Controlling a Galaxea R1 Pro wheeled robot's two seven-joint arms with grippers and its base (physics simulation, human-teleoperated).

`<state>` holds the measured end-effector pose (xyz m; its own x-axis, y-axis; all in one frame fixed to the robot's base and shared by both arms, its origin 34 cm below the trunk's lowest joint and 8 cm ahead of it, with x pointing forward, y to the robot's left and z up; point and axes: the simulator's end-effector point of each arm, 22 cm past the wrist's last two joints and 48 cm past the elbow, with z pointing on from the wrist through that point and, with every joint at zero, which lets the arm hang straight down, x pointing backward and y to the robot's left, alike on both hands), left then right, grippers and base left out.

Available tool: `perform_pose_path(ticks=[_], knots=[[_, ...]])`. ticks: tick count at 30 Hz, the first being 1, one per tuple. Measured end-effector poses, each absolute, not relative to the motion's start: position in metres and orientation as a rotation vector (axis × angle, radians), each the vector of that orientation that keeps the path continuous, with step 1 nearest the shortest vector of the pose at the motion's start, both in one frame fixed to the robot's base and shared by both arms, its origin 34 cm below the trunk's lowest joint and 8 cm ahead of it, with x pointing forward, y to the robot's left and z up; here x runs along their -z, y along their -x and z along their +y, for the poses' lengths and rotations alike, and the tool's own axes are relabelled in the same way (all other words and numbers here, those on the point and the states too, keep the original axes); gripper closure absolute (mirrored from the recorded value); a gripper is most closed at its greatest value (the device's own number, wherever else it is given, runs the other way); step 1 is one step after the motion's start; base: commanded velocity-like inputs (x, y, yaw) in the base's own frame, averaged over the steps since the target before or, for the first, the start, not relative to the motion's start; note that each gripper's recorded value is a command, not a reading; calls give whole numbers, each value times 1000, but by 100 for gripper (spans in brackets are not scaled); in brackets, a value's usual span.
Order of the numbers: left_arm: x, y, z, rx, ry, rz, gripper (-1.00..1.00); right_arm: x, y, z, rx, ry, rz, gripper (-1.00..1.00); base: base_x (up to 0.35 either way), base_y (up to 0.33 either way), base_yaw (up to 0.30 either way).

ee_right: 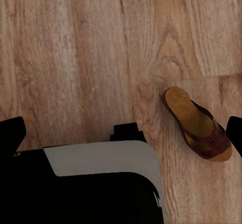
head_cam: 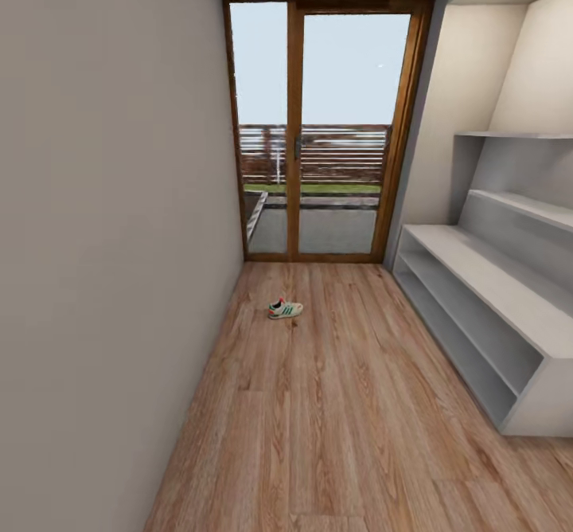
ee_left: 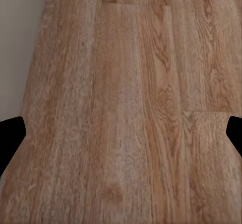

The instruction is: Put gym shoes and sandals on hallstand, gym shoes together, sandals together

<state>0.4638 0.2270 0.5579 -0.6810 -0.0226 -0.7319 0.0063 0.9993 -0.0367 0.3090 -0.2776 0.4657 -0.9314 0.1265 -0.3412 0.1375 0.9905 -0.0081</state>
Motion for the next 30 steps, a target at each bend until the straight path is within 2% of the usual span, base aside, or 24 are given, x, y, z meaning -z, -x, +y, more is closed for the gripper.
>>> perform_pose_path(ticks=[14, 30], knots=[[-558, -464, 226, 48, 8, 2319, -100, -466, -309, -278, 46, -191, 2788, -100, 44, 12, 0], [-558, -464, 226, 48, 8, 2319, -100, -466, -309, -278, 46, -191, 2787, -100, 318, 55, 0]])
